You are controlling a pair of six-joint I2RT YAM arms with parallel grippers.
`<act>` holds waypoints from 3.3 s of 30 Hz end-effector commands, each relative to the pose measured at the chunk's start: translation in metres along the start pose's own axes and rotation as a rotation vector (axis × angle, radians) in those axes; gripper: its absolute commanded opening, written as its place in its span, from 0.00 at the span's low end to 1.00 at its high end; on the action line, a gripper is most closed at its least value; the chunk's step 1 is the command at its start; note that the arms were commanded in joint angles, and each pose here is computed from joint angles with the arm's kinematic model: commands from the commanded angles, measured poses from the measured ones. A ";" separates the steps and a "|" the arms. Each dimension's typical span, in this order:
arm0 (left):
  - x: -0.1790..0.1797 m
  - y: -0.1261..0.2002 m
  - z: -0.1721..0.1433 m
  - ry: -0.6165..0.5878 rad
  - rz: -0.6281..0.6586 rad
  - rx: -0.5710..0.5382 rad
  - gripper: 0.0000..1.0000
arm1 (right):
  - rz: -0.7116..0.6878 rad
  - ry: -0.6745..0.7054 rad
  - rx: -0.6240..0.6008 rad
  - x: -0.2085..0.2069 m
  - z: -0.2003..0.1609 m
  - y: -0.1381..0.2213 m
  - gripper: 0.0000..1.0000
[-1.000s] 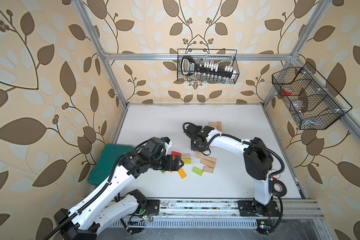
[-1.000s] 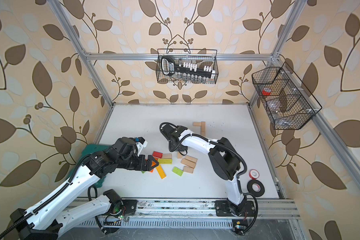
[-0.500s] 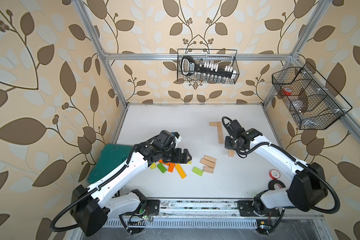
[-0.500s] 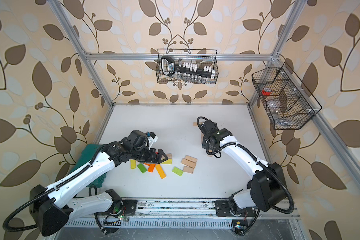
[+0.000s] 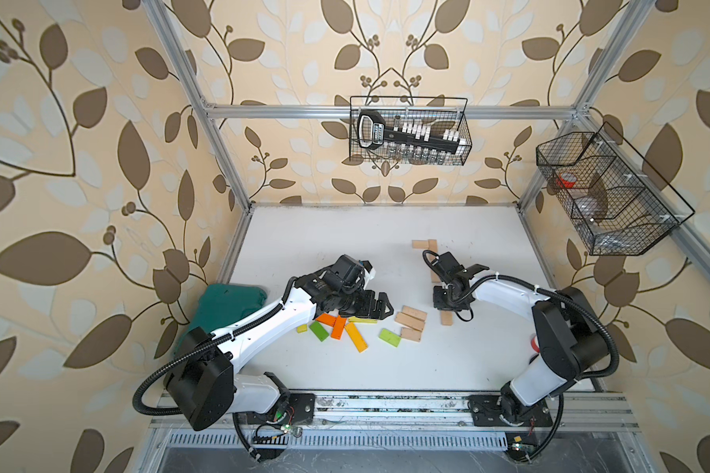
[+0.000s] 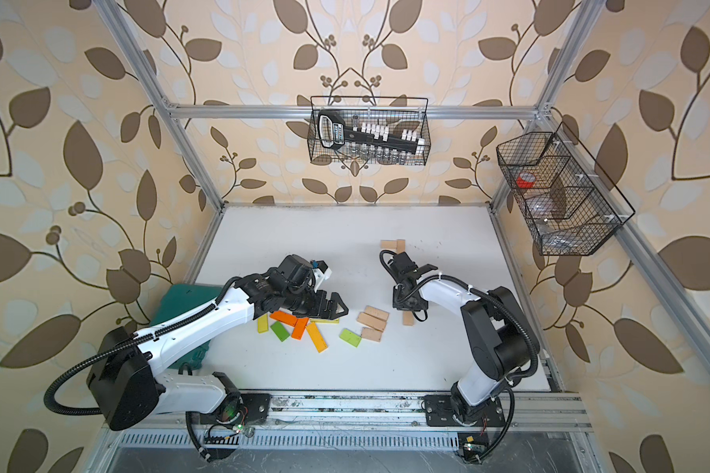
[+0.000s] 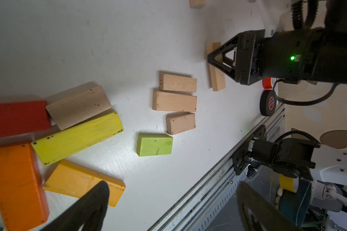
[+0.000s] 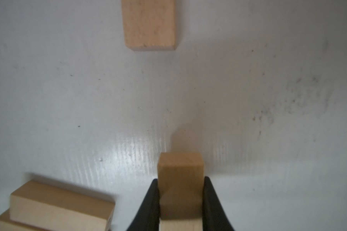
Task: Assemble a giraffe with building blocks
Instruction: Assemble the building block at the center of the board.
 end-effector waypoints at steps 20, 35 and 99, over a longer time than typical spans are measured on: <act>-0.018 -0.018 0.012 -0.068 -0.134 0.001 0.99 | 0.091 -0.050 -0.055 -0.001 -0.031 0.032 0.67; -0.019 -0.019 0.011 -0.065 -0.167 -0.017 0.99 | 0.043 -0.019 0.054 0.001 -0.043 -0.001 0.48; -0.020 -0.019 0.012 -0.077 -0.164 -0.018 0.99 | 0.013 0.027 0.079 0.002 -0.005 -0.033 0.25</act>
Point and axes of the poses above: each gripper's point midway between its finger pads, its own y axis back along the fingers, its own x axis along the line the jaws close on, z = x × y, the point moved 6 cm from there along y, back along the fingers, and after that the axes turned 8 degrees about y, right-handed, at the moved point
